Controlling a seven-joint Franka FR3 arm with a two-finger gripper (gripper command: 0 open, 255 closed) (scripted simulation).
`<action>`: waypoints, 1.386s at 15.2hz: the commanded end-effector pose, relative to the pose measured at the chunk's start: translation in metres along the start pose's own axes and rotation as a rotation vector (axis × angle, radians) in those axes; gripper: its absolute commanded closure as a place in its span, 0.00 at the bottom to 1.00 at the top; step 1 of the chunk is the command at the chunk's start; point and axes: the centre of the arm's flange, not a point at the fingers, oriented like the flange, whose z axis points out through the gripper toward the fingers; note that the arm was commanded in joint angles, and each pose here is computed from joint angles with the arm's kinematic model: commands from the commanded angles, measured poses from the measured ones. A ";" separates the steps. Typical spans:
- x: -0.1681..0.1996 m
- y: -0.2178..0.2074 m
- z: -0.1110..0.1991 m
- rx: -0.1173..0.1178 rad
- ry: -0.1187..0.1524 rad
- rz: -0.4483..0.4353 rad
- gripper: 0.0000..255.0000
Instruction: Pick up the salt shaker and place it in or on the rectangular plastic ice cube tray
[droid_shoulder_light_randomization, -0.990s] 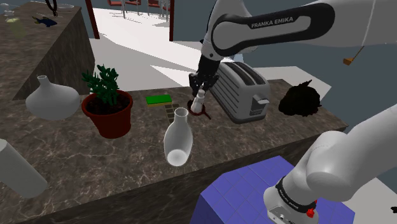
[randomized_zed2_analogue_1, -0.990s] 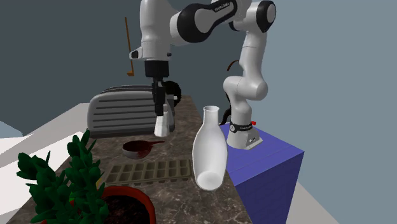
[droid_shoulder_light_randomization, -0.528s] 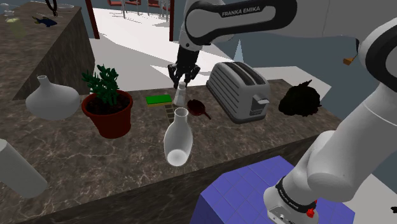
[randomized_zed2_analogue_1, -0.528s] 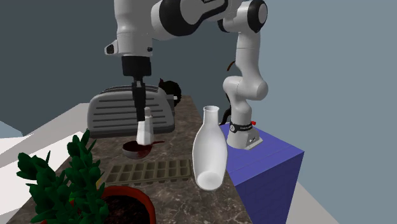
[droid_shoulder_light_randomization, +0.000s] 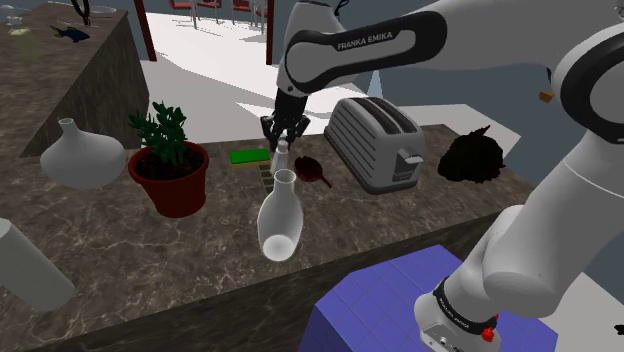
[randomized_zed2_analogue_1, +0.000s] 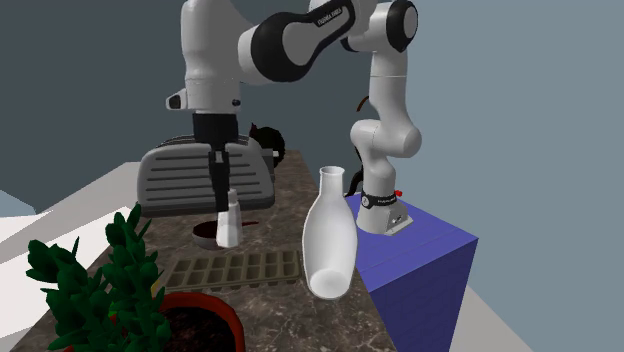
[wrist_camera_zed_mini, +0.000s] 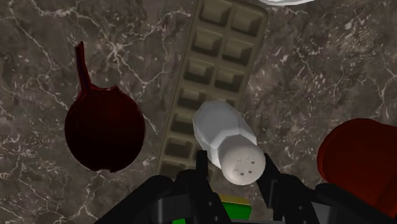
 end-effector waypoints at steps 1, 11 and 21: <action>0.000 0.001 0.011 0.000 0.001 0.000 1.00; -0.003 0.008 0.064 0.000 0.001 0.000 1.00; -0.002 0.007 0.064 0.000 0.001 0.000 0.00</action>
